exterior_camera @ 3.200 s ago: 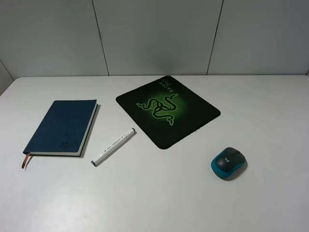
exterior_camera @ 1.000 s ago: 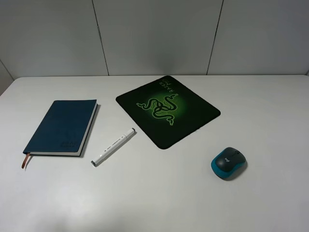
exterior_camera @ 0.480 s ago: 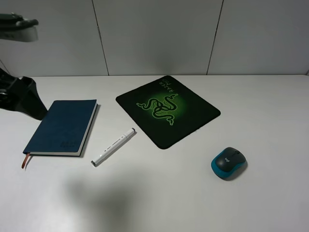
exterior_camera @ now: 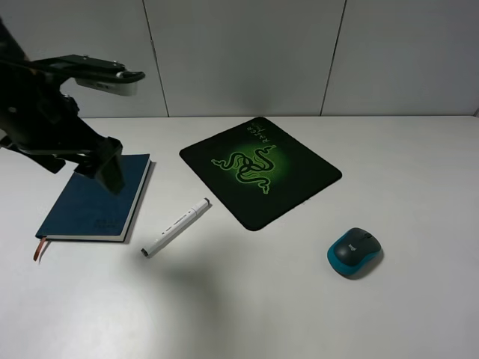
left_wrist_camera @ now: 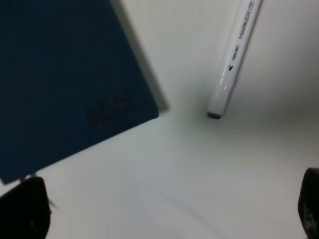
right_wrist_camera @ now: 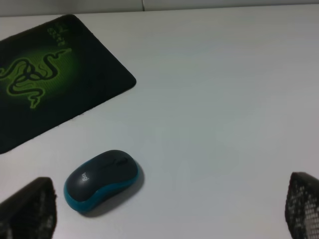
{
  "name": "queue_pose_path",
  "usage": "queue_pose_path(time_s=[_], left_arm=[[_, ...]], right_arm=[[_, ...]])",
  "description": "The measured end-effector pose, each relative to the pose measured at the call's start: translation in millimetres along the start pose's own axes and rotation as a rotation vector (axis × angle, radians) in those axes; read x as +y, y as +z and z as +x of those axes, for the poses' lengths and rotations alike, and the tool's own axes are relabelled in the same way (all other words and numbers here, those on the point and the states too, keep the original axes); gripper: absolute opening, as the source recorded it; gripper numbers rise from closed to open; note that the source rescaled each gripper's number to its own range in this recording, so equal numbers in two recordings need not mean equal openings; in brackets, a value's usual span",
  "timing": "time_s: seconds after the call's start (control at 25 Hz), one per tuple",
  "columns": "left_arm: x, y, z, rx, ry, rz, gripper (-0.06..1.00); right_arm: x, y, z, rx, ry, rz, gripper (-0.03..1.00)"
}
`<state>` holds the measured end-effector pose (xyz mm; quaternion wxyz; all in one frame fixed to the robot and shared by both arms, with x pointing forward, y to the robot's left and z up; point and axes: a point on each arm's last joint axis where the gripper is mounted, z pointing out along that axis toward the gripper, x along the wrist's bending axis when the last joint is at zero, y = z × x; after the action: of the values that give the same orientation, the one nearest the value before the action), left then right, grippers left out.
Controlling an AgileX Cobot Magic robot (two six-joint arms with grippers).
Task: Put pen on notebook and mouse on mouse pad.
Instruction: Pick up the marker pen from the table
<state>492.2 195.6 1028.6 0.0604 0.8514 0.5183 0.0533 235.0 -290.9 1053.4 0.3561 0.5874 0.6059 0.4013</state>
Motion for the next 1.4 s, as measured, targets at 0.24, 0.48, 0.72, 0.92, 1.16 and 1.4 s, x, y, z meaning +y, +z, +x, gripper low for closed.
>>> queue_pose_path(time_s=[0.24, 0.48, 0.72, 0.92, 1.16, 1.4], left_arm=[[23, 26, -20, -0.012, 0.057, 0.057, 1.00], [39, 47, -40, -0.013, 0.107, 0.088, 1.00], [48, 66, -54, -0.008, 0.151, 0.118, 1.00], [50, 84, -61, -0.003, 0.174, 0.147, 1.00], [53, 104, -63, 0.002, 0.187, 0.166, 1.00], [58, 120, -65, -0.006, 0.213, 0.136, 1.00]], right_arm=[[0, 0, 0, 0.000, 0.000, 0.000, 1.00], [0, 0, 0, 0.000, 0.000, 0.000, 1.00], [0, 0, 0, 0.000, 0.000, 0.000, 1.00], [0, 0, 0, 0.000, 0.000, 0.000, 1.00], [0, 0, 0, 0.000, 0.000, 0.000, 1.00], [0, 0, 0, 0.000, 0.000, 0.000, 1.00]])
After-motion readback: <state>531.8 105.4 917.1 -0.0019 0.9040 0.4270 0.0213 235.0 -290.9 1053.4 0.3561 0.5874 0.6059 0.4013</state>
